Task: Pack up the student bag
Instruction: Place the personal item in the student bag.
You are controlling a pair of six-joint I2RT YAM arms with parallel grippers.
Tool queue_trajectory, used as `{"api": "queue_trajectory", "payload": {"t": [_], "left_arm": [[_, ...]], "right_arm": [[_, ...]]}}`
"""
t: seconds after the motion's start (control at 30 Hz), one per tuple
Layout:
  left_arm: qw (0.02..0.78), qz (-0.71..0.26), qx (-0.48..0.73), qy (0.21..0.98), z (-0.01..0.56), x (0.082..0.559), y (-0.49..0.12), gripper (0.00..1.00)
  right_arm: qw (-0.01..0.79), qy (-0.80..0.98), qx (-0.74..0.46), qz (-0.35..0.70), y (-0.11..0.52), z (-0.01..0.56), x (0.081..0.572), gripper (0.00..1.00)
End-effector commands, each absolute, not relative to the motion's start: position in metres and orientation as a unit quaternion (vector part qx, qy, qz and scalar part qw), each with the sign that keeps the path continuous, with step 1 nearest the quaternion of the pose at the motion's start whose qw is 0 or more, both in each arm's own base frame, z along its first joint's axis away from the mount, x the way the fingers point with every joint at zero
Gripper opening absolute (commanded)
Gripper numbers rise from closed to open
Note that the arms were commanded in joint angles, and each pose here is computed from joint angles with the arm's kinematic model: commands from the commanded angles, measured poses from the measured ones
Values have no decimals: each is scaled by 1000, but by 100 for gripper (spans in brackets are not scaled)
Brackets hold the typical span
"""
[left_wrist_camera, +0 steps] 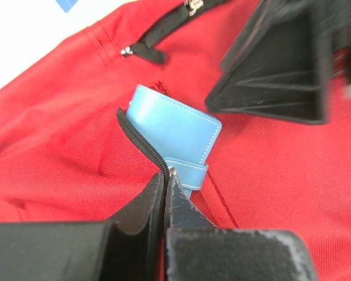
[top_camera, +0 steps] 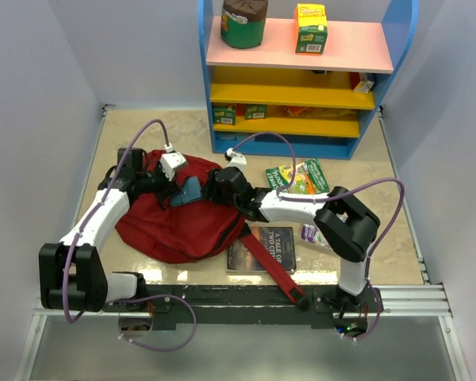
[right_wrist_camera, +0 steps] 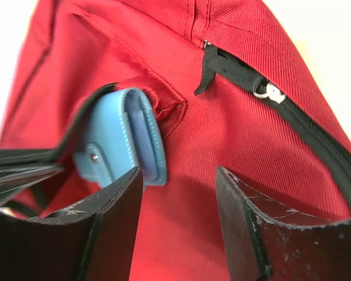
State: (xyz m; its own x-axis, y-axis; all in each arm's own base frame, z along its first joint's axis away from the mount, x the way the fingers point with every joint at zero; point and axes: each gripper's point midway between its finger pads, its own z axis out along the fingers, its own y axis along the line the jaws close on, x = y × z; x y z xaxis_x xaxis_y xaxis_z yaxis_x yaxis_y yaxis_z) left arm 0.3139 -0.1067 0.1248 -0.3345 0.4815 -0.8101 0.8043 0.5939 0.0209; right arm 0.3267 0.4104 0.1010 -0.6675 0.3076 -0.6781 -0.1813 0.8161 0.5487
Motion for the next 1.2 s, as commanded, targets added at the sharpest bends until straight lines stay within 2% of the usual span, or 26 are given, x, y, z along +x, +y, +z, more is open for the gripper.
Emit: {"api": "queue_trajectory", "payload": {"t": [0.0,0.07,0.1,0.13,0.17,0.33,0.63,0.7,0.83,0.87,0.9,0.93,1.1,1.17], "left_arm": [[462,-211,410,757,167,325,-118,0],[465,-211,410,756,167,326,-118,0],[464,-213,410,756,165,326,-118,0],[467,-212,411,754,165,327,-118,0],[467,-216,408,755,164,327,-119,0],[466,-236,404,751,163,330,-125,0],[469,-290,417,723,171,325,-142,0],[465,-296,426,717,166,321,-144,0],[465,-300,436,710,166,315,-143,0],[468,-301,437,707,169,314,-143,0],[470,-301,439,704,170,314,-144,0],[470,-302,442,702,170,313,-144,0],[444,-322,462,697,169,297,-146,0],[449,-306,470,695,170,297,-141,0]], "right_arm": [[426,848,-4,315,430,114,341,51],[427,840,-17,335,440,117,340,38],[433,828,-20,356,448,126,340,21],[433,823,-23,366,454,129,336,15],[430,822,-20,373,458,131,336,10],[411,821,-36,395,492,132,325,0],[394,792,-50,464,546,158,307,0],[408,771,-47,487,546,178,308,0],[400,781,-25,480,532,171,307,0],[391,784,-20,481,528,162,304,1],[393,779,-16,489,526,163,304,9],[389,777,-6,496,526,160,304,12],[397,770,35,498,509,155,345,24],[398,775,49,488,489,148,349,25]]}}
